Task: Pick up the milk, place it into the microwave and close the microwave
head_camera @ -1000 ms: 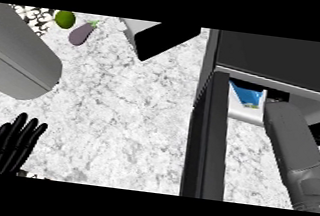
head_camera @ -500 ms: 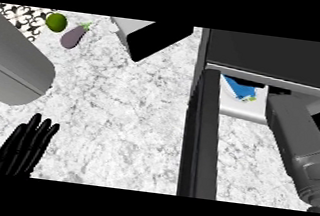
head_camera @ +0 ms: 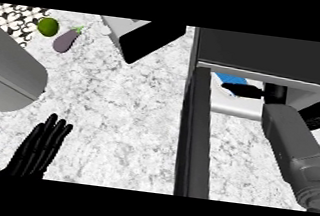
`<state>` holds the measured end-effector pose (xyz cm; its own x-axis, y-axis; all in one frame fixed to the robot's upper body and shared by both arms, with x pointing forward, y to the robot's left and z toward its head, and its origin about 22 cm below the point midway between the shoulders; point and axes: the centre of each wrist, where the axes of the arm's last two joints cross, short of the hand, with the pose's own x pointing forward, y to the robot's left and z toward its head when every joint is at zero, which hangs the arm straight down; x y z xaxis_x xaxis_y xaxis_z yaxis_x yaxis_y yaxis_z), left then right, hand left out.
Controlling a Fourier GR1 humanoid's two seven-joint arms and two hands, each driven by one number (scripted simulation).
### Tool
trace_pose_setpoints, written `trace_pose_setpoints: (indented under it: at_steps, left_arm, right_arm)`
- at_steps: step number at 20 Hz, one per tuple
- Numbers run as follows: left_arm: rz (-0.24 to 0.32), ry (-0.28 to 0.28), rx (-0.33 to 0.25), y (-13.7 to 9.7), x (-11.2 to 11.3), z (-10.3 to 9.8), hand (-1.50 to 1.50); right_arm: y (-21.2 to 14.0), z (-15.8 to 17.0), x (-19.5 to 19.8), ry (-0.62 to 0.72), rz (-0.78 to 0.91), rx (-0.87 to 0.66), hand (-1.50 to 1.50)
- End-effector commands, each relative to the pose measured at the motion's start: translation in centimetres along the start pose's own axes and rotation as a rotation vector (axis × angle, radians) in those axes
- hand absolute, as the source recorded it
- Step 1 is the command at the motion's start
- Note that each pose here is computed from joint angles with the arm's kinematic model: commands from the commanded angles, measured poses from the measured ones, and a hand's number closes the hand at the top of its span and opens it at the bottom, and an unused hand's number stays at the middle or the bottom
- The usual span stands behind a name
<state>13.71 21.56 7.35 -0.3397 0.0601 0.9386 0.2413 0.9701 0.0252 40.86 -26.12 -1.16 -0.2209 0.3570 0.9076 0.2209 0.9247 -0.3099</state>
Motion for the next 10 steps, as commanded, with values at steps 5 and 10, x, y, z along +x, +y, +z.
trace_pose_setpoints:
  at_steps: [5,10]
  left_arm:
    - [0.036,0.056,-0.063,-0.1,-1.6,-1.3,-1.5]
    - [0.025,0.084,-0.13,0.3,-4.3,-2.0,-1.5]
  right_arm:
    - [0.1,2.2,-2.0,-0.002,-0.157,0.089,-1.5]
    - [0.4,3.8,-3.1,-0.003,-0.249,0.145,-1.5]
